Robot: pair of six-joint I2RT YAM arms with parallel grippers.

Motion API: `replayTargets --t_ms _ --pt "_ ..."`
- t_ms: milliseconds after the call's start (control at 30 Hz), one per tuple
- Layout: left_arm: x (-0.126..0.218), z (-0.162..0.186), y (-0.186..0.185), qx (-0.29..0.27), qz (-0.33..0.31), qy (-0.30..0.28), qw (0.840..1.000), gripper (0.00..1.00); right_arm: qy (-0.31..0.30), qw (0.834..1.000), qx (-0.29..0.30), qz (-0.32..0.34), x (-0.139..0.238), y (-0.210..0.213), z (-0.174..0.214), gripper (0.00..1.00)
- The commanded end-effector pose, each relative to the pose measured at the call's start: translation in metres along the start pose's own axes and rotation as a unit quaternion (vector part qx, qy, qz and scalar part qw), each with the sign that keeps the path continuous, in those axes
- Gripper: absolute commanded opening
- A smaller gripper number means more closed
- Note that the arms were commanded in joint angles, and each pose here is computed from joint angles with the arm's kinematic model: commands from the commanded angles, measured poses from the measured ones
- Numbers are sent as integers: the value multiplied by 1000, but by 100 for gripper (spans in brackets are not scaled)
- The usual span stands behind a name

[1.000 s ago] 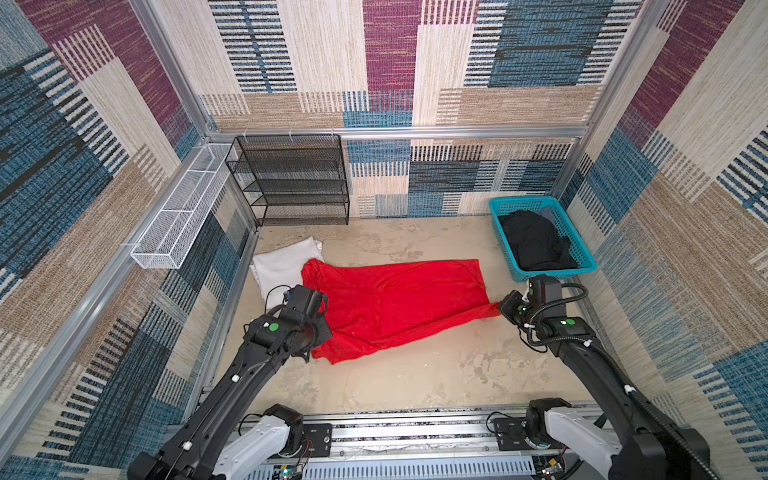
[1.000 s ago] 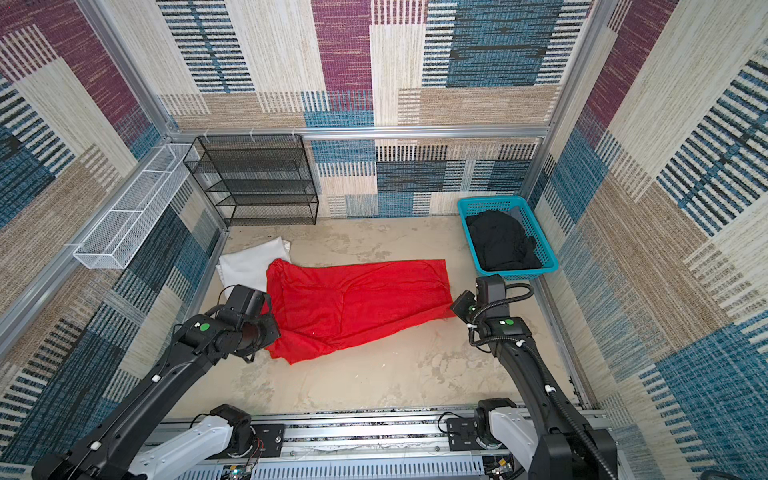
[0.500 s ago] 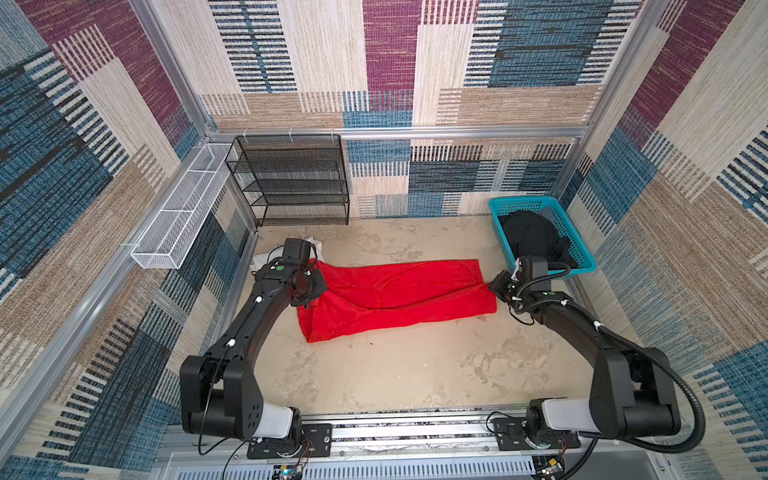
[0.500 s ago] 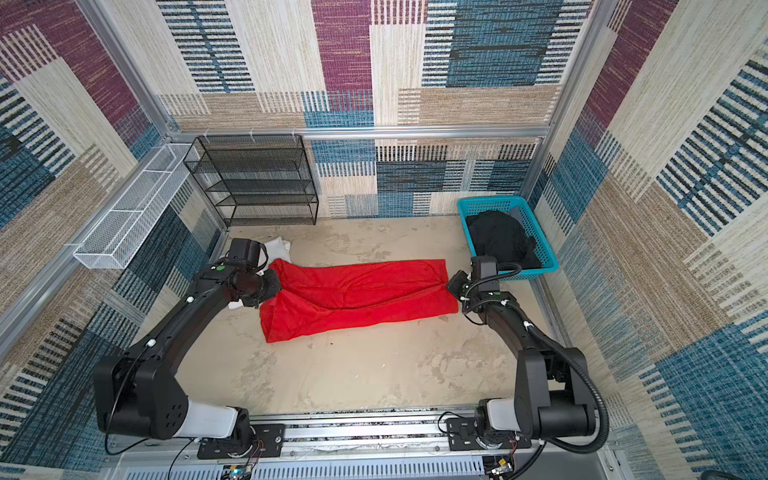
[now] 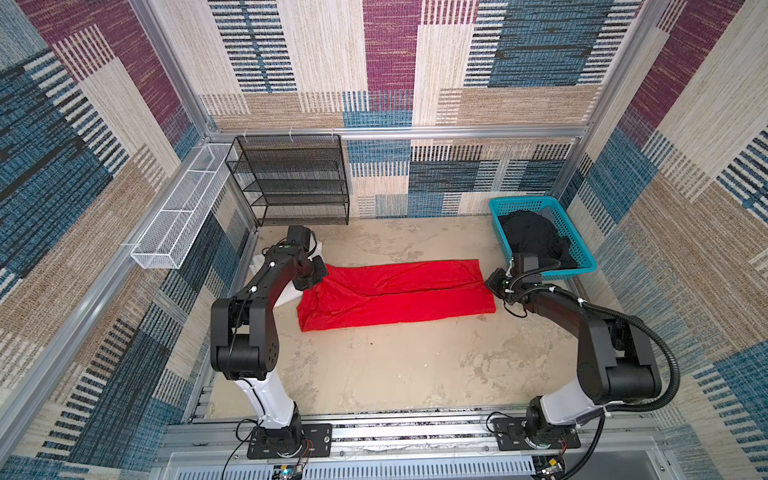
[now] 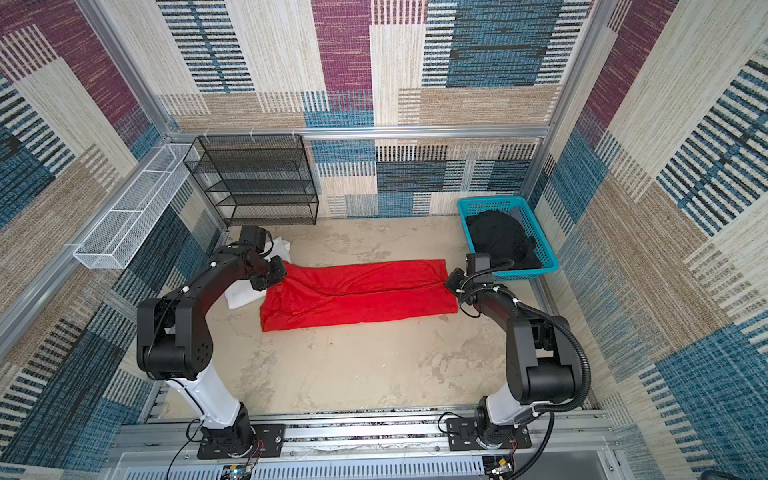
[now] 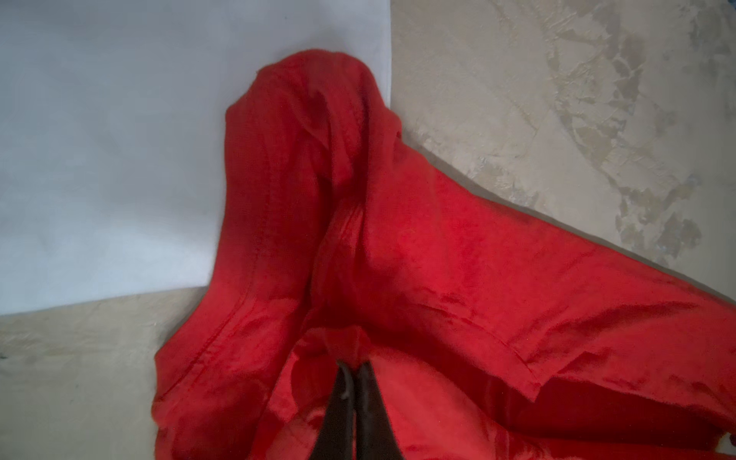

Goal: Fold and stack the t-shirts

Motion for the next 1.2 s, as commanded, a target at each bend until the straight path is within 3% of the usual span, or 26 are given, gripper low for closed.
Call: replayTargets --t_ms 0,67,133,233,367,467,600,700,1167 --pt "-4 -10 -1 1 12 -8 1000 0 -22 1000 11 8 -5 1 -6 0" --pt "-9 -12 0 1 11 -3 1000 3 -22 1000 13 13 -7 0 -6 0" --pt "-11 -15 -1 -8 14 -2 1000 19 -23 999 19 17 -8 -1 -7 18" --pt "-6 -19 -3 -37 20 -23 999 38 -49 998 37 30 1 2 -11 32" --pt "15 -5 1 -59 7 -50 997 46 -83 994 68 20 28 10 -15 49" --pt "26 25 -6 -59 39 -44 997 46 -48 993 104 -5 33 21 -3 56" --pt "20 64 -17 -48 61 -14 997 45 34 988 148 -29 16 35 30 57" --pt "9 79 -15 -32 64 -11 997 44 67 987 140 -35 2 27 46 56" --pt "-22 91 -11 -24 36 47 998 45 91 987 134 22 -9 -13 65 57"
Point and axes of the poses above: each gripper's point midway between its finger pads, its own x axis back along the fingers, its own y axis along the line the jaws close on, z = x × y, the point moved 10 cm from there along x, back along the fingers, and after that the axes turned 11 degrees about -x, right-handed, at the moved point
